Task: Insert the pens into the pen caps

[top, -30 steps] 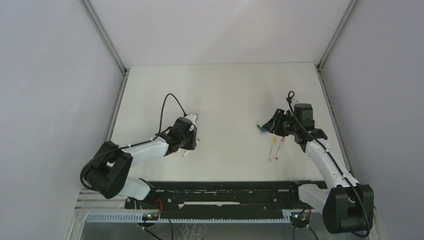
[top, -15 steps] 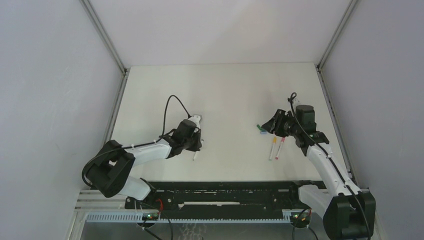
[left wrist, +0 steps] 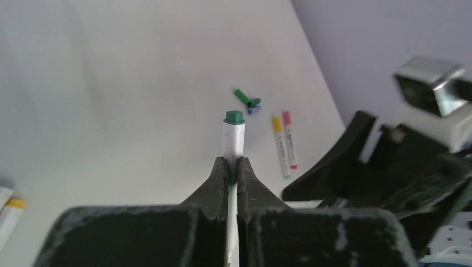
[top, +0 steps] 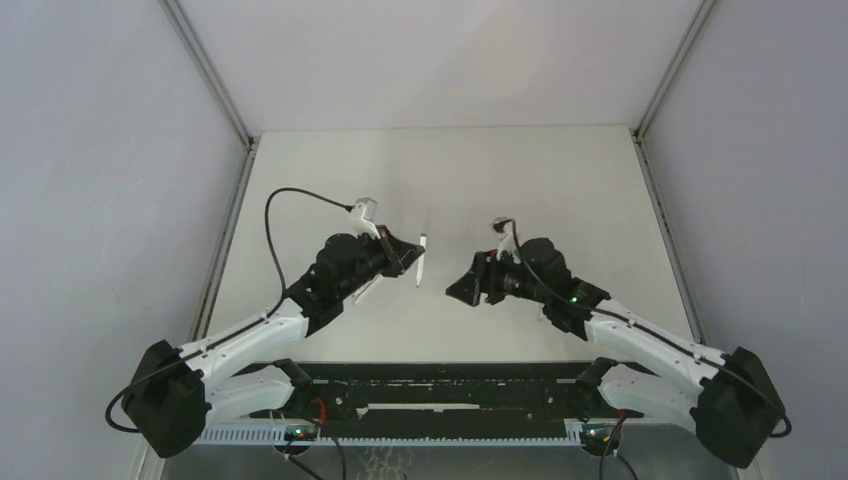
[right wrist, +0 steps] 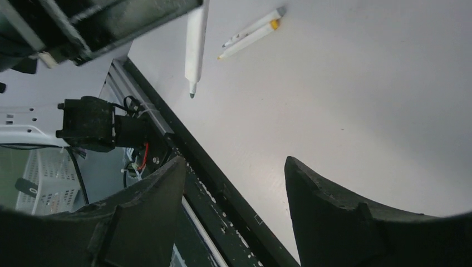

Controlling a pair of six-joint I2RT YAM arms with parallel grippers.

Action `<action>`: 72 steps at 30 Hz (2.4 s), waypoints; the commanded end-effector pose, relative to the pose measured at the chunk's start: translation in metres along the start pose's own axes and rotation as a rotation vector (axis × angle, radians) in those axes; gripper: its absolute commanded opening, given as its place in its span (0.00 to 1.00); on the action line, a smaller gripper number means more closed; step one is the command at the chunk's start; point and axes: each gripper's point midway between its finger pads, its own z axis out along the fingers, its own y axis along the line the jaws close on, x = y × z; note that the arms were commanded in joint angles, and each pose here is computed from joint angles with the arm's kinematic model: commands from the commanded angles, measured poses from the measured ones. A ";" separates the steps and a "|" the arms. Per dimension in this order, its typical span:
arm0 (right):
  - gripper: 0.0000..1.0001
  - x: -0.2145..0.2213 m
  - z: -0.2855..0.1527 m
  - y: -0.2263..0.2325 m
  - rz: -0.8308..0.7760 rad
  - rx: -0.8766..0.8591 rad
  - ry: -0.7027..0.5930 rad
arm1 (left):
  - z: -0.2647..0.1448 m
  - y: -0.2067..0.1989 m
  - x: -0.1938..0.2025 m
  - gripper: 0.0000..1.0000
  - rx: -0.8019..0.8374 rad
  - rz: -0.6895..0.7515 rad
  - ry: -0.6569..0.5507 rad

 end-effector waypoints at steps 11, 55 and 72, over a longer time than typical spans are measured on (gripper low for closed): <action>0.62 -0.025 0.059 0.081 -0.102 -0.185 -0.031 | -0.019 -0.034 -0.028 0.00 0.130 -0.099 -0.119; 0.00 0.105 -0.073 0.057 0.072 -0.246 0.791 | -0.075 -0.092 0.037 0.76 0.407 0.938 -0.157; 0.00 0.123 -0.098 0.101 0.128 -0.451 0.959 | -0.098 -0.120 0.133 0.72 0.538 1.242 0.042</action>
